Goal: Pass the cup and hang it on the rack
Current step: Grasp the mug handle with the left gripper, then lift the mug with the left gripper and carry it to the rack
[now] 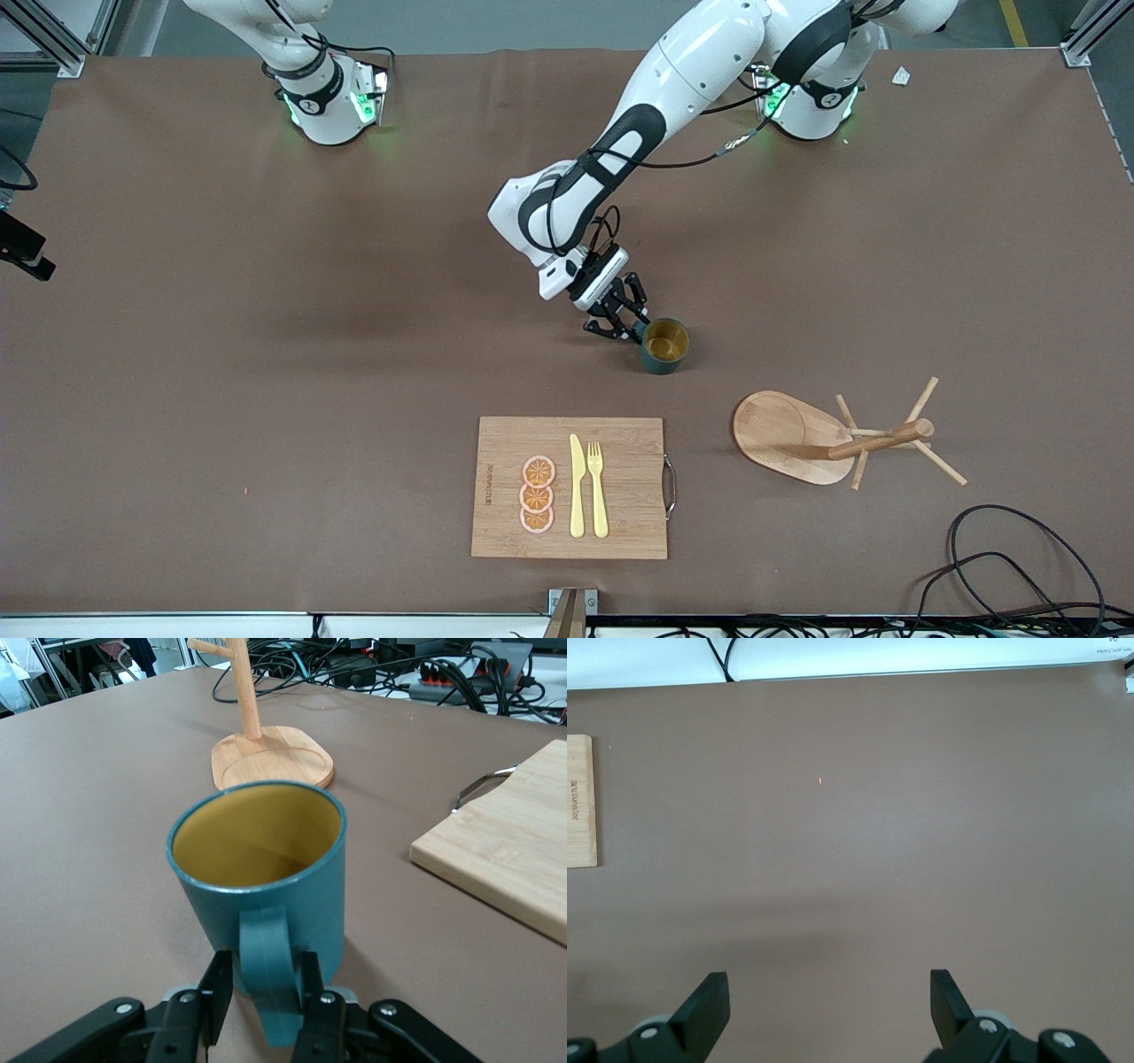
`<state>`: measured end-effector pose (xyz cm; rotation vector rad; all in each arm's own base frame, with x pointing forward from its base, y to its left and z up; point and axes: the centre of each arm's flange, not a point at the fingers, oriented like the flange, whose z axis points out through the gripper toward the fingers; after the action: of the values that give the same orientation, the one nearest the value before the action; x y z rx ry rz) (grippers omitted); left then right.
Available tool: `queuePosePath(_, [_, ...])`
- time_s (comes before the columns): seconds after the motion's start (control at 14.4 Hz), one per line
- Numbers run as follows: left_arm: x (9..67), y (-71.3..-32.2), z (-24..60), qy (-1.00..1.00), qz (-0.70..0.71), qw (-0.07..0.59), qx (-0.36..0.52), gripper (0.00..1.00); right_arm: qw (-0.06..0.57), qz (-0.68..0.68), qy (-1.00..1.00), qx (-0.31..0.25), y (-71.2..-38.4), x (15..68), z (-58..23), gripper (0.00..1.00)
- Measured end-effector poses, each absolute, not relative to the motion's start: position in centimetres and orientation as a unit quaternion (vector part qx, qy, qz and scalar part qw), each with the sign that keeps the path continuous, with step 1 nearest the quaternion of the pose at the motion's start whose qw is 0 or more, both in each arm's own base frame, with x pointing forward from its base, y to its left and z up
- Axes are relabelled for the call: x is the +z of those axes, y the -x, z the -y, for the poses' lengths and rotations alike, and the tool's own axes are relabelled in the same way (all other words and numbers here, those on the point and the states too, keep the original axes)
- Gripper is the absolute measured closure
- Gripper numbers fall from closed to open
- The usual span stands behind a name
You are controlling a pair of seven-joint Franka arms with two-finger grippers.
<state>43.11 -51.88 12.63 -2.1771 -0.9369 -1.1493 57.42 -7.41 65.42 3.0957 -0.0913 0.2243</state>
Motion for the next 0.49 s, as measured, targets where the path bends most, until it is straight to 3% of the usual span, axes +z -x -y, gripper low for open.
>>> queuePosePath(0.21, [13.0,-43.5,52.1,0.805,0.336,0.253,-0.419,0.79,0.018,0.030,-0.997,0.068,-57.3,65.3,7.4,0.00])
queuePosePath(0.49, [16.6,-45.9,52.4,0.808,0.358,0.238,-0.403,0.79,0.014,0.030,-0.998,0.049,-57.0,65.0,7.3,0.00])
